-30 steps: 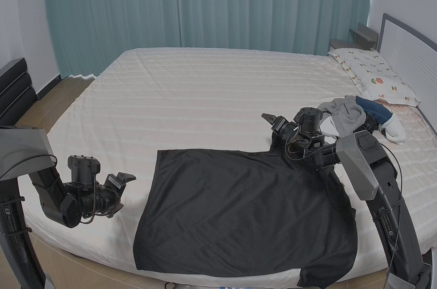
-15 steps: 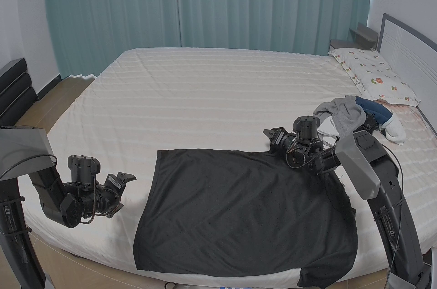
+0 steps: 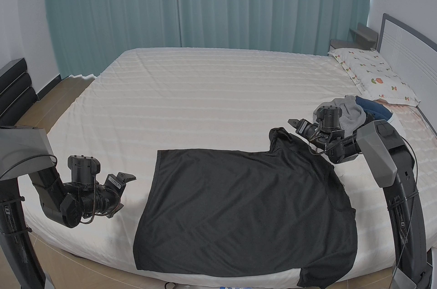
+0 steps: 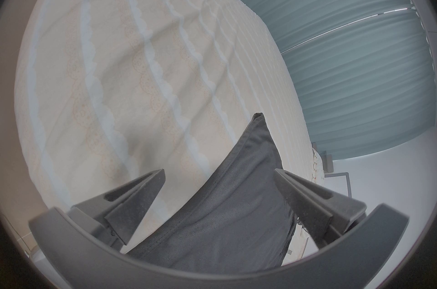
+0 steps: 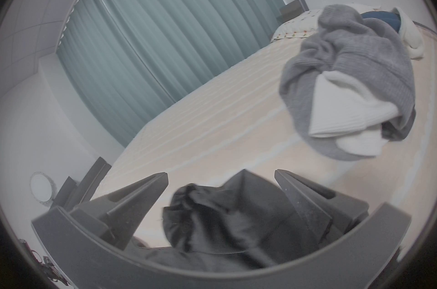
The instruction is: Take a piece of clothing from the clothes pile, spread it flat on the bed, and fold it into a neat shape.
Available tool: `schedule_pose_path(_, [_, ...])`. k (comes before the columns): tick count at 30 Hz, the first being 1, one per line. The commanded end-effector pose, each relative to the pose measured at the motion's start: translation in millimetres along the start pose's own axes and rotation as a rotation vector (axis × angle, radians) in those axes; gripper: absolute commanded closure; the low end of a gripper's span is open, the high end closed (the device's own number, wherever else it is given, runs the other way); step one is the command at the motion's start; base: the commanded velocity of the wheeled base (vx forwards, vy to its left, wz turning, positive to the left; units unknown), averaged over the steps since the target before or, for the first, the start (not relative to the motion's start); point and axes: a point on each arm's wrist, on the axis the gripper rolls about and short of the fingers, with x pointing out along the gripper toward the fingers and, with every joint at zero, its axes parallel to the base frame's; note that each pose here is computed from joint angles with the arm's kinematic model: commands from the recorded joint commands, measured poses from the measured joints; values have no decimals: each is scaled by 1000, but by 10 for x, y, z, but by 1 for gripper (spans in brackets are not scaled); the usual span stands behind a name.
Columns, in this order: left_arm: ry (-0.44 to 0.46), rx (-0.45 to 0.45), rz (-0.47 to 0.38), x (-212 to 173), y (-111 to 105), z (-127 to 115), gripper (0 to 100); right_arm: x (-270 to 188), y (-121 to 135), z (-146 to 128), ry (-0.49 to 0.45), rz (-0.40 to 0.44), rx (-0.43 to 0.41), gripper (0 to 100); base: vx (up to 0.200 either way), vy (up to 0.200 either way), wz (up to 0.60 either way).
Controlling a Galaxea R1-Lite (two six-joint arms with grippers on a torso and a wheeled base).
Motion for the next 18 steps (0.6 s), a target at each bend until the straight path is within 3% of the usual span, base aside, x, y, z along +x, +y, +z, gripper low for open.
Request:
schedule_pose_path(1, [0,-1,0,0,0,0,0,-17,-193,67,8,-39,3,0,0,0,0])
schedule_pose_path(7, [1,1,1,3,4,-1,0,64,-525,-133,63,-80,-15,0,0,0,0])
schedule_pose_path(18, [3,1,2,4,3,-6,0,114,-615,-309,108,-74,-64,0,0,0,0])
